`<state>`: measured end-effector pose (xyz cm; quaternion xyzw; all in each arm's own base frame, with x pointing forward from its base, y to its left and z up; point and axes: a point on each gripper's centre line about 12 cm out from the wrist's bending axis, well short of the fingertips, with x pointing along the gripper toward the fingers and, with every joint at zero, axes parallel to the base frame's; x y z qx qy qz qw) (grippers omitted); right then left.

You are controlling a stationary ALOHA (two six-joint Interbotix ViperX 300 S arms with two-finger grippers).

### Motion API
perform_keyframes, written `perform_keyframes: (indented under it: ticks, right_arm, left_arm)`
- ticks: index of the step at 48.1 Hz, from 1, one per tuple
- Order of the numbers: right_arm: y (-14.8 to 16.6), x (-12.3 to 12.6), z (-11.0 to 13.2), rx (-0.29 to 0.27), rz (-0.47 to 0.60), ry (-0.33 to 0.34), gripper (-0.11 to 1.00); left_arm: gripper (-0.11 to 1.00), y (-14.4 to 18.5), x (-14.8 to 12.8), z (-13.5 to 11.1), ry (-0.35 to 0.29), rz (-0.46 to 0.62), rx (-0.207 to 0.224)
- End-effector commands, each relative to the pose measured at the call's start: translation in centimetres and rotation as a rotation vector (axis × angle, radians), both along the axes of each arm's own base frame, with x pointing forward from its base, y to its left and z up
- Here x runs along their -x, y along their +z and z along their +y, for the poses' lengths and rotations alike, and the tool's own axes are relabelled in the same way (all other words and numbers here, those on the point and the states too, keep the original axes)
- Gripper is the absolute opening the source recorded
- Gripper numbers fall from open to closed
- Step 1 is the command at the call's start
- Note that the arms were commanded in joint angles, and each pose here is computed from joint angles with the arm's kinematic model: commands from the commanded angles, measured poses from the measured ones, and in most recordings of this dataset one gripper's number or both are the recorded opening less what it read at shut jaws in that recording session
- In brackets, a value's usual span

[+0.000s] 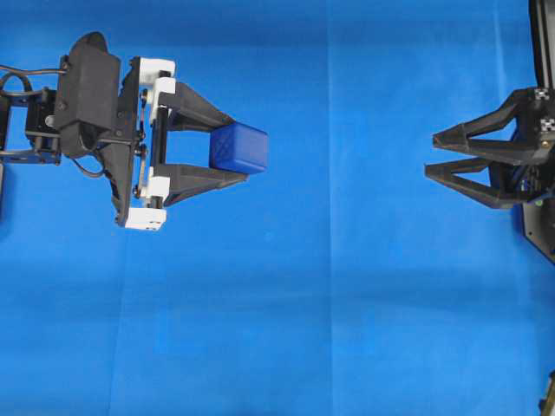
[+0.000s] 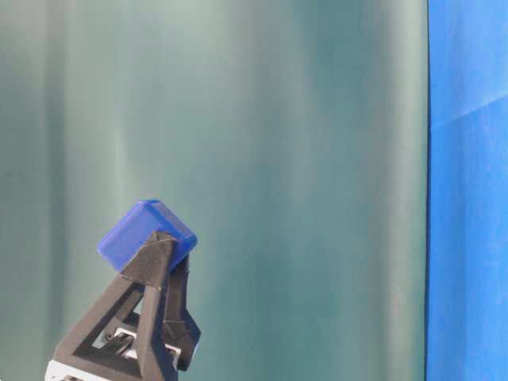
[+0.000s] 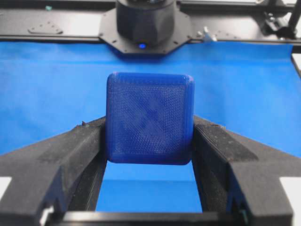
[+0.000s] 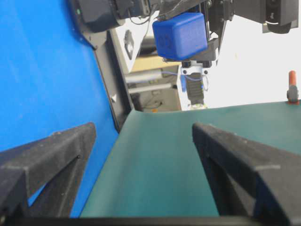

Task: Handover the blue block to the right arm after grasping it with the left arm, then place it in the designated position.
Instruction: 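Move the open right gripper over the cube held by the left gripper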

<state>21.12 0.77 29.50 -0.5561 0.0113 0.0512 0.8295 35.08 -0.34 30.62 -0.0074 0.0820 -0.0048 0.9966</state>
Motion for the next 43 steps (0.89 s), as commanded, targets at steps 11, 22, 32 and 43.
perform_keyframes:
  ticks: [11,22,32,43]
  right_arm:
    - [1.20,-0.19,0.06,0.000,-0.030,0.004,0.94]
    - [1.36,-0.18,0.06,0.000,-0.034,0.004,0.94]
    - [1.30,-0.23,0.05,-0.002,-0.031,0.003,0.94]
    - [1.30,-0.23,0.05,-0.002,-0.031,0.003,0.94]
  left_arm:
    - [0.47,1.12,0.22,-0.05,-0.001,-0.037,0.003]
    - [0.47,1.17,0.25,-0.05,-0.001,-0.038,0.002]
    - [0.47,1.17,0.25,-0.05,-0.001,-0.038,0.002]
    - [0.47,1.17,0.25,-0.05,-0.001,-0.038,0.003]
